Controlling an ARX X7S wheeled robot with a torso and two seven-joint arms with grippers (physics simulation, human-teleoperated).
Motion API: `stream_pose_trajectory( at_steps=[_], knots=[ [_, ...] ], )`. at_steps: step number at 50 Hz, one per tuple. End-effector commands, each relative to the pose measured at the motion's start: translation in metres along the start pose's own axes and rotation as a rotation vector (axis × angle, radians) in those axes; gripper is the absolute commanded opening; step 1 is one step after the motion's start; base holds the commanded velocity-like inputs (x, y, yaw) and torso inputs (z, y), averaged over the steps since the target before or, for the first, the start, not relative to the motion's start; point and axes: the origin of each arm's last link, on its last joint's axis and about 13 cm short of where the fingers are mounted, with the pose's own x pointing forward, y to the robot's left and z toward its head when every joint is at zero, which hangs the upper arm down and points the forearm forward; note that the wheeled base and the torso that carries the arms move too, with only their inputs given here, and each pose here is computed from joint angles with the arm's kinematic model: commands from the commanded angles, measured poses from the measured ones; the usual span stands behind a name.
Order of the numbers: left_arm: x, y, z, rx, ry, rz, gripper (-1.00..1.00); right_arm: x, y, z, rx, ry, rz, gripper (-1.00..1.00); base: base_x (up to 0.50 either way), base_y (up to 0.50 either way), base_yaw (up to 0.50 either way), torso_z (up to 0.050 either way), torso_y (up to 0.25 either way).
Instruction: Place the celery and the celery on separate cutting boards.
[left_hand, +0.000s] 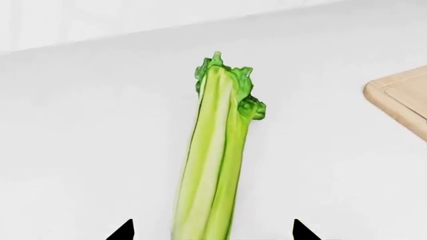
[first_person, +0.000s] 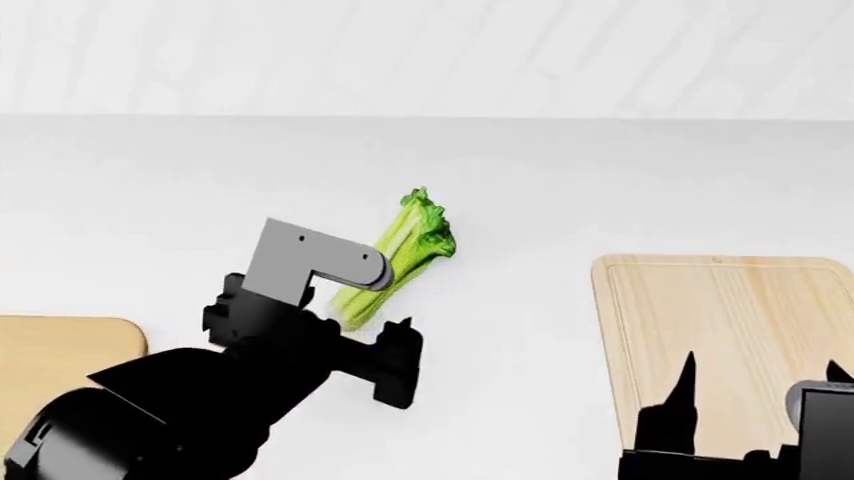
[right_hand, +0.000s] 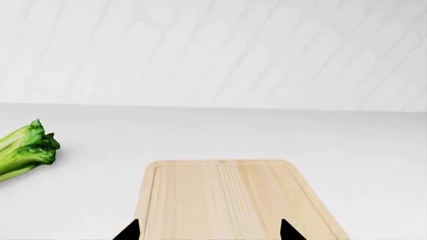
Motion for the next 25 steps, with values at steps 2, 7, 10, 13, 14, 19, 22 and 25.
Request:
stream_pose_trajectory(
  at_steps=[2,7,10,13,14,19,22,25],
  knots=[
    [0.004,0.003,0.000,-0.024,0.029,0.011,1.00,-0.001,0.000,-0.002,0.005,0.004,-0.002,1.00,0.00,0.00,0.00,0.000,0.000],
    [0.003,0.003,0.002,-0.027,0.025,0.022,-1.00,-0.001,0.000,-0.002,0.006,0.005,-0.002,1.00,0.00,0.00,0.00,0.000,0.000],
    [0.004,0.002,0.002,-0.029,0.024,0.027,-1.00,0.000,0.001,-0.004,0.008,0.007,-0.002,1.00,0.00,0.00,0.00,0.000,0.000],
    [0.004,0.001,0.003,-0.028,0.018,0.027,-1.00,0.000,0.001,-0.005,0.009,0.010,0.000,1.00,0.00,0.00,0.00,0.000,0.000],
    [0.003,0.001,0.003,-0.027,0.015,0.027,-1.00,0.000,0.001,-0.005,0.010,0.010,0.000,1.00,0.00,0.00,0.00,0.000,0.000],
    [-0.007,0.000,0.015,-0.013,-0.042,0.045,-1.00,0.000,0.001,-0.005,0.012,0.010,-0.002,1.00,0.00,0.00,0.00,0.000,0.000],
    [-0.022,0.001,0.030,-0.006,-0.114,0.059,-1.00,0.000,0.001,-0.005,0.013,0.009,0.001,1.00,0.00,0.00,0.00,0.000,0.000],
    [-0.036,0.005,0.042,-0.018,-0.151,0.056,-1.00,-0.001,0.001,-0.005,0.012,0.009,0.000,1.00,0.00,0.00,0.00,0.000,0.000]
  ],
)
